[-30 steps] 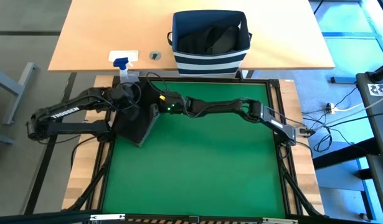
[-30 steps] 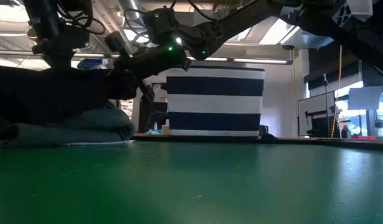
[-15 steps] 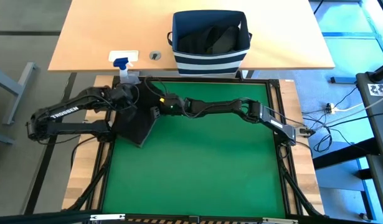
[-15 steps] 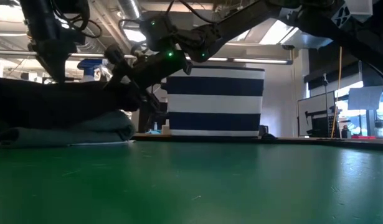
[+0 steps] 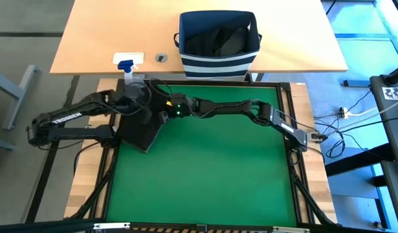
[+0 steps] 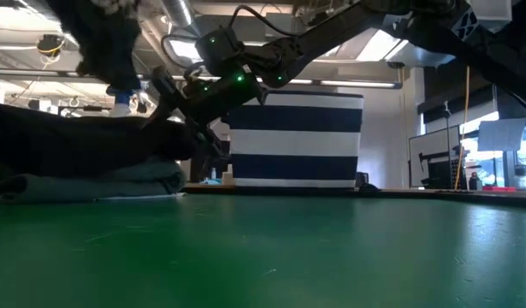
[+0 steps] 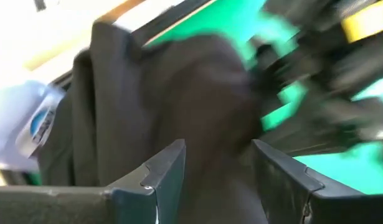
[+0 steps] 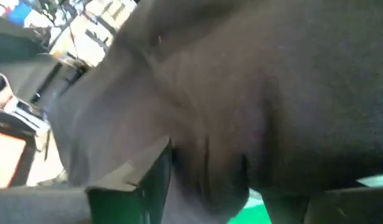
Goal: Fold Laundry from Bin
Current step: Stack the black shirt on top of the green shirt on the table, then fold the blue pants
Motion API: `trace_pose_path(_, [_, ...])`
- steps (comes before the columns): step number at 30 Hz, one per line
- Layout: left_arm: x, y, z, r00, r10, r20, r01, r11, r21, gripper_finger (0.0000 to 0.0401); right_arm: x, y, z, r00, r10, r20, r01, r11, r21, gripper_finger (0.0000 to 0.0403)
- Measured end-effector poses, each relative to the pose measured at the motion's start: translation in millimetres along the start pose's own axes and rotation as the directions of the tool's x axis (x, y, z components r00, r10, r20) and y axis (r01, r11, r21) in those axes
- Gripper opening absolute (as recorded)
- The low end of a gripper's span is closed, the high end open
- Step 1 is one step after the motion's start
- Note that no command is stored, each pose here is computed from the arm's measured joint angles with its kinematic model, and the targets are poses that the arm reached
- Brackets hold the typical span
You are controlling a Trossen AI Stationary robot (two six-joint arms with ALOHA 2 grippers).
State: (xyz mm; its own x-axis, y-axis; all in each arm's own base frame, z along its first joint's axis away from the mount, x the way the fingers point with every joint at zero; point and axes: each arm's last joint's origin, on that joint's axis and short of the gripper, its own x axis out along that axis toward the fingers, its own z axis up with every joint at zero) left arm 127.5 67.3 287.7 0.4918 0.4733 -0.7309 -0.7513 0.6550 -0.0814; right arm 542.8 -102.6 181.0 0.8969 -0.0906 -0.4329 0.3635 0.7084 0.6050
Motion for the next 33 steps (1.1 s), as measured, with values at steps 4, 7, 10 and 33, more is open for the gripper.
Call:
trace_pose_path(4, [32.6,5.9,-22.7,0.993,0.117,-0.026,-0.117,0.993,0.01,0.0175,-2.7,-3.1,0.5,0.998,0.014,-0.067,-0.019,0.996,-0.084,0.0206])
trace_pose_path(7, [54.3,13.2,-39.8,0.977,0.215,-0.005,-0.215,0.977,-0.003,0.0176,-8.7,0.7,4.1,0.997,0.007,-0.081,-0.02,0.987,-0.158,0.0205])
trace_pose_path(10, [65.9,21.0,-50.9,0.96,0.281,-0.008,-0.281,0.958,-0.065,0.0176,-17.6,4.2,7.4,0.994,-0.037,-0.105,0.014,0.977,-0.215,0.0205])
trace_pose_path(33, [-24.3,3.2,48.9,0.927,-0.017,0.374,0.03,0.999,-0.029,0.0176,-276.1,63.1,122.4,0.945,-0.326,0.03,0.295,0.809,-0.509,0.0205])
